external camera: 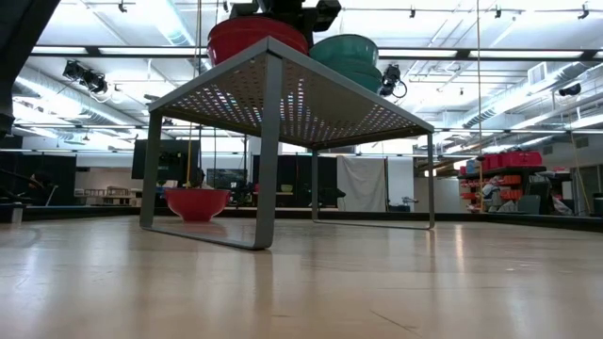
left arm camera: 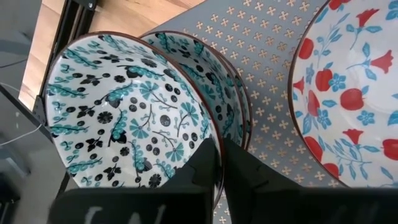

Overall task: Pick & Place Mini bowls
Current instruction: Stack the blue patterned bowl on top of the blue patterned bowls on the shelf

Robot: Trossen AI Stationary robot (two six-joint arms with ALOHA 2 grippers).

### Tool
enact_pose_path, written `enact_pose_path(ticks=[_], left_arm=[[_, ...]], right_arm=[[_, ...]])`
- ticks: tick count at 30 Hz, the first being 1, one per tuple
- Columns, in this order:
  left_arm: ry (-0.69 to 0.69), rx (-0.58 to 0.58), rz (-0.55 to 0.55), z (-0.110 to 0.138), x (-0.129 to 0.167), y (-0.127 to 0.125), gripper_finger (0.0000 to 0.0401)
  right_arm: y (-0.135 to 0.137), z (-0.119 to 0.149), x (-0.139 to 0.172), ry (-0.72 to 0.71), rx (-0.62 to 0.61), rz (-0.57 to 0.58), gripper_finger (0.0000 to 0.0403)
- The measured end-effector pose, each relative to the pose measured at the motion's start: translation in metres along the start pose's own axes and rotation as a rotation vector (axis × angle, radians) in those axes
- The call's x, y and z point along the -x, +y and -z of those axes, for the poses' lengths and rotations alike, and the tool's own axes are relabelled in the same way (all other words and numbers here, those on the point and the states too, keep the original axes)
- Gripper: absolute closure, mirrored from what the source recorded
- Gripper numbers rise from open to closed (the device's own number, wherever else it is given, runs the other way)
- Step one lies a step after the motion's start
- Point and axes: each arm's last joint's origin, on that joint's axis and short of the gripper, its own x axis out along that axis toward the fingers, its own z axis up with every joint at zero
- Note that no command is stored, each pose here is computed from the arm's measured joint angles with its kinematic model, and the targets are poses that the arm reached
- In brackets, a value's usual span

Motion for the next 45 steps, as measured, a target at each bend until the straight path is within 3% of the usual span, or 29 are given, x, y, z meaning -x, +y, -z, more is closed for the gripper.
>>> enact_pose_path(ticks=[10,45], left_arm=[[0.005,-0.001,-0.005,-0.0002,0.0001,0.0002,0.0349],[0.048,0.014,-0.039,-0.0036,0.0004,0.001,0.0348]], right_arm=[[0.0,0.0,0.0,0.0,0.0,0.0,0.0376],[0.0,0.0,0.0,0.0,0.0,0.0,0.0376]])
